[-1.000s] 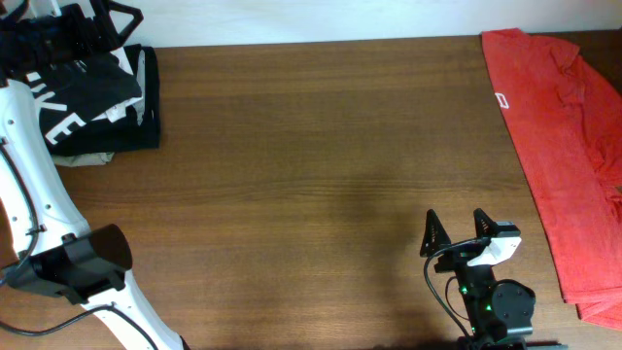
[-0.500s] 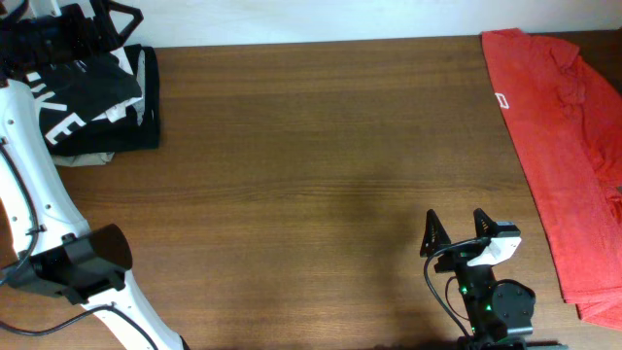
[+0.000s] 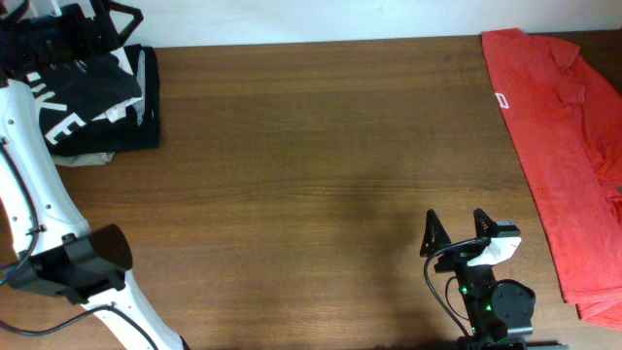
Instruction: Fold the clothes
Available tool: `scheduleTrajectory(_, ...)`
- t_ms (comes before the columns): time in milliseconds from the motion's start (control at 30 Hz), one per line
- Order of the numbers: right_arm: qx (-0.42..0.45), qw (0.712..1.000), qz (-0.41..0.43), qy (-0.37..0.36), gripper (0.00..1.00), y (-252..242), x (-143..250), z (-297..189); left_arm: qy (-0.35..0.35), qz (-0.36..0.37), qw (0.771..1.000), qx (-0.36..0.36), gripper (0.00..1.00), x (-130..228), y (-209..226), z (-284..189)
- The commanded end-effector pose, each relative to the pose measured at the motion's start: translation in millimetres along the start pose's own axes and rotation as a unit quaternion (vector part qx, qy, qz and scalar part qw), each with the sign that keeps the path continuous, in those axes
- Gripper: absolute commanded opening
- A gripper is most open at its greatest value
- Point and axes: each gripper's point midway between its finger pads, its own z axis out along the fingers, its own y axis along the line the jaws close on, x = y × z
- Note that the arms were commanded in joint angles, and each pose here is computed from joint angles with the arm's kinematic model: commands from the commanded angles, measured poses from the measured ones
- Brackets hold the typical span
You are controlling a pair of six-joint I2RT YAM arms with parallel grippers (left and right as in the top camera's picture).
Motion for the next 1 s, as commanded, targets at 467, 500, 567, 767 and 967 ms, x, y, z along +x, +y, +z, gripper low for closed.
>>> scheduleTrajectory(467,0.005,1.0,0.002,0.0,0.99,-1.6,1.8,-0.1,0.232,0.066,0.97,-0.008,0.99,222.9,-144.9,2.6)
scheduleTrajectory(500,0.004,1.0,0.002,0.001,0.98,-1.5,1.8,-0.1,0.231,0.077,0.969,-0.029,0.99,233.0,-137.0,-0.1)
scheduleTrajectory(567,0.004,1.0,0.002,0.001,0.99,-1.5,1.8,-0.1,0.218,0.09,0.97,-0.056,0.99,250.5,-122.2,-5.2)
scheduleTrajectory(767,0.004,1.0,0.002,0.001,0.99,-1.4,1.8,-0.1,0.0,0.174,0.982,-0.076,0.99,268.2,-96.7,-15.3)
scheduleTrajectory(967,0.004,1.0,0.002,0.001,0.99,-1.4,1.8,-0.1,-0.178,0.208,0.959,-0.077,0.99,298.9,-71.9,-40.4)
